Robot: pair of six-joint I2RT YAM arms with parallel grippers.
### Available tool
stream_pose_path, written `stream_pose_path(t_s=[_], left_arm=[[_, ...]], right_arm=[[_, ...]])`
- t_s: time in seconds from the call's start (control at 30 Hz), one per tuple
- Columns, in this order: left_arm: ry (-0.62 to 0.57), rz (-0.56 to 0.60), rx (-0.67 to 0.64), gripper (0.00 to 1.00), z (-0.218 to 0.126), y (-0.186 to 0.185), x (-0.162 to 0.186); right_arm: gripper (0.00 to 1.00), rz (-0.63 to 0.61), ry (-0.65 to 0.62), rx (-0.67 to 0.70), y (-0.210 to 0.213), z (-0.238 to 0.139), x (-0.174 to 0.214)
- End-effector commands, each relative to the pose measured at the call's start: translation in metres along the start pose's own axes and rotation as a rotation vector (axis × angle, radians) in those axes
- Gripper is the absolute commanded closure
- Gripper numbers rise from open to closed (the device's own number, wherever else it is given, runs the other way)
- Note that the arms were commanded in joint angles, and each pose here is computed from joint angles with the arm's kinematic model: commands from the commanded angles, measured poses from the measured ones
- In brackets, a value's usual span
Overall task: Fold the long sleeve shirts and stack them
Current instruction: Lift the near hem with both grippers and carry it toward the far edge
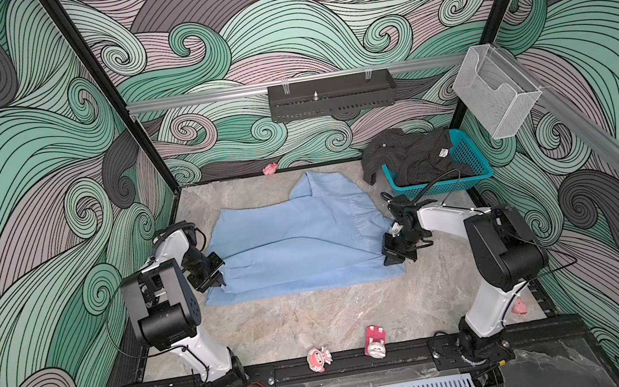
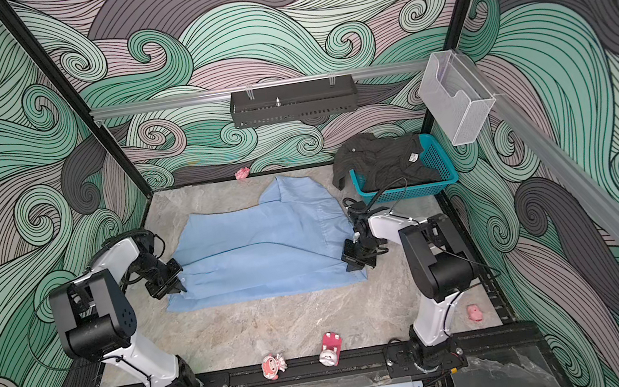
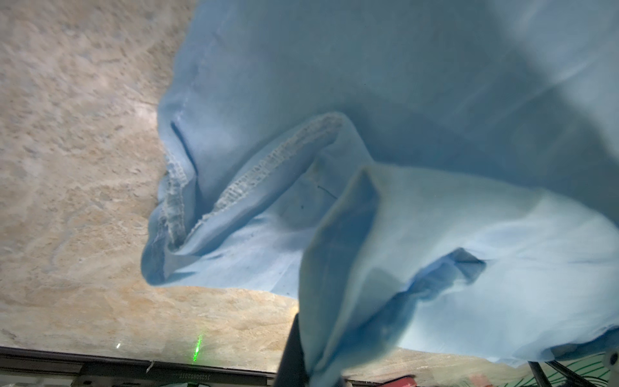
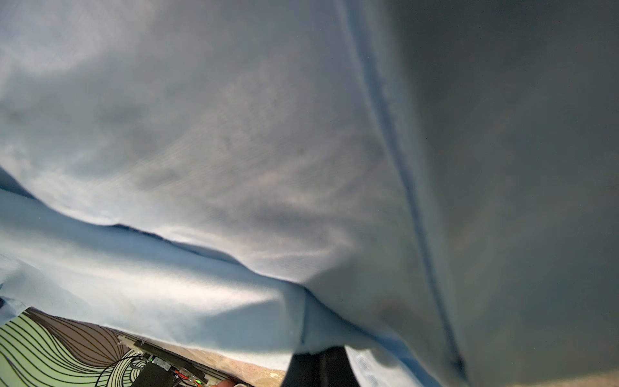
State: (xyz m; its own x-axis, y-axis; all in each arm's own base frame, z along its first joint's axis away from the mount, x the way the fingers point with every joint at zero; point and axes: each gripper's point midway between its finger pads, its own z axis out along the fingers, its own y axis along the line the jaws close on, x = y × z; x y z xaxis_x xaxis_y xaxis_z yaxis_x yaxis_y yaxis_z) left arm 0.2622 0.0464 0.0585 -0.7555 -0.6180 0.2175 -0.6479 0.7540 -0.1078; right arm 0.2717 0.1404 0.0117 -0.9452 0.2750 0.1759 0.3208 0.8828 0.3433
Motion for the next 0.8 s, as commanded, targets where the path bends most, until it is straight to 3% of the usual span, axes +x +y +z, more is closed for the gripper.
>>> stream_pose_path(t_s=[0.0,0.53,0.6,0.63,0.7,0.77], left_arm=[[-0.017,-0.006,-0.076,1.0,0.001,0.014,-0.006],[0.027,-0.009,-0.146,1.0,0.01,0.023,-0.011],[0.027,-0.011,-0.131,0.9,0.009,0.02,-0.011],[0.013,-0.006,-0.105,0.79,0.005,0.015,-0.012],[-0.03,0.002,-0.051,0.63,-0.006,0.006,-0.013],[-0.101,0.021,0.001,0.55,-0.027,-0.006,-0.013]], right_arm=[[1.0,0.02,-0.002,0.079,-0.019,0.005,-0.003],[1.0,0.0,-0.016,0.087,-0.025,-0.007,0.007],[1.0,-0.021,-0.02,0.069,-0.02,-0.012,0.01],[0.98,-0.035,-0.029,0.06,-0.017,-0.017,0.011],[0.86,-0.077,-0.054,0.039,-0.006,-0.03,0.013],[0.74,-0.136,-0.085,0.027,0.008,-0.049,0.017]])
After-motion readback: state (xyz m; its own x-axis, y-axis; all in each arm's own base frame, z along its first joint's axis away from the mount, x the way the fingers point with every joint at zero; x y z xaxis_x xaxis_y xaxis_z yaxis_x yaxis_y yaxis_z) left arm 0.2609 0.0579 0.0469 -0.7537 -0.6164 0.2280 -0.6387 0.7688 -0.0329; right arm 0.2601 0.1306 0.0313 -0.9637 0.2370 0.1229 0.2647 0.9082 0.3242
